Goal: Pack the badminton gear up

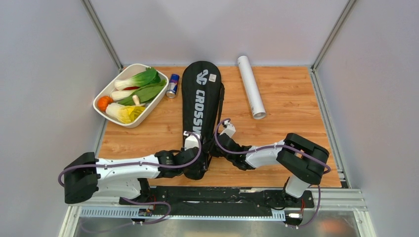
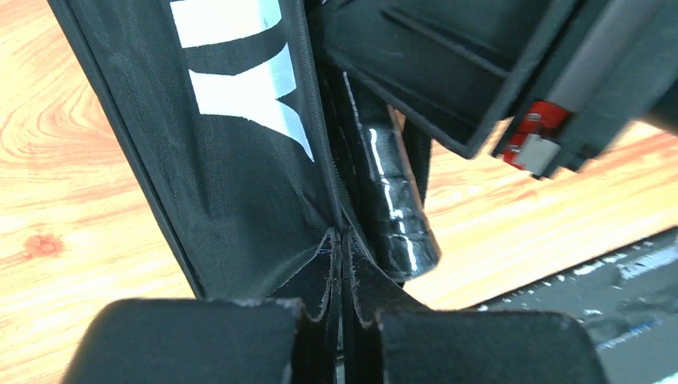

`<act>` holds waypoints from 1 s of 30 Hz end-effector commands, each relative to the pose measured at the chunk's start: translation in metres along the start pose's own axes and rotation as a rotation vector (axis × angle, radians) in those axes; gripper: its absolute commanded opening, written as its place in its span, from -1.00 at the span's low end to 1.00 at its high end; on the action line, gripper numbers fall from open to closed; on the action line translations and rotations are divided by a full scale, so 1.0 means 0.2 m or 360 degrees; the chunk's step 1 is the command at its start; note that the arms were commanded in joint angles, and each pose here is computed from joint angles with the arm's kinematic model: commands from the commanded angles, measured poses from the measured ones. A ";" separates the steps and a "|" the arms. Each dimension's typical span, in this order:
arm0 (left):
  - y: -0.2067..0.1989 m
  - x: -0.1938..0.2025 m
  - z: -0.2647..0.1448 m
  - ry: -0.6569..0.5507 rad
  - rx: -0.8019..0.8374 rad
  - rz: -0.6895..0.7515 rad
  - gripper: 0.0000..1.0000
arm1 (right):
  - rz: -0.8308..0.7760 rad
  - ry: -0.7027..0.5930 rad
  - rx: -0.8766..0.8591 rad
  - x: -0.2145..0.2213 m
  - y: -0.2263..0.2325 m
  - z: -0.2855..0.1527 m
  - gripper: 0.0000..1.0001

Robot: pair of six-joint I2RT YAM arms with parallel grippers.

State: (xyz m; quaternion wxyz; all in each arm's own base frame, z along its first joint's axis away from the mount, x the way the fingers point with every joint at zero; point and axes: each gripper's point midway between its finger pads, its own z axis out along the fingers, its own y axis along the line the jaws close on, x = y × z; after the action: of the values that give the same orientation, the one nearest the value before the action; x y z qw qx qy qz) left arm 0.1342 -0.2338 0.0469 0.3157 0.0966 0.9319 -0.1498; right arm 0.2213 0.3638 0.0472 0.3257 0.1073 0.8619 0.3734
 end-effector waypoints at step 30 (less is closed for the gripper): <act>-0.15 -0.05 -0.14 -0.0213 0.0545 -0.0333 -1.00 | 0.0086 0.0235 -0.0313 0.10 0.20 -0.03 -0.60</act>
State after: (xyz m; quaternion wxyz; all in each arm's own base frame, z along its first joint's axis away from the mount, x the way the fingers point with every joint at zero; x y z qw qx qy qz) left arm 0.1161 -0.2322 0.0598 0.3278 0.0508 0.8977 -0.2901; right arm 0.2042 0.3800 0.0338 0.2621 0.0773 0.8748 0.4001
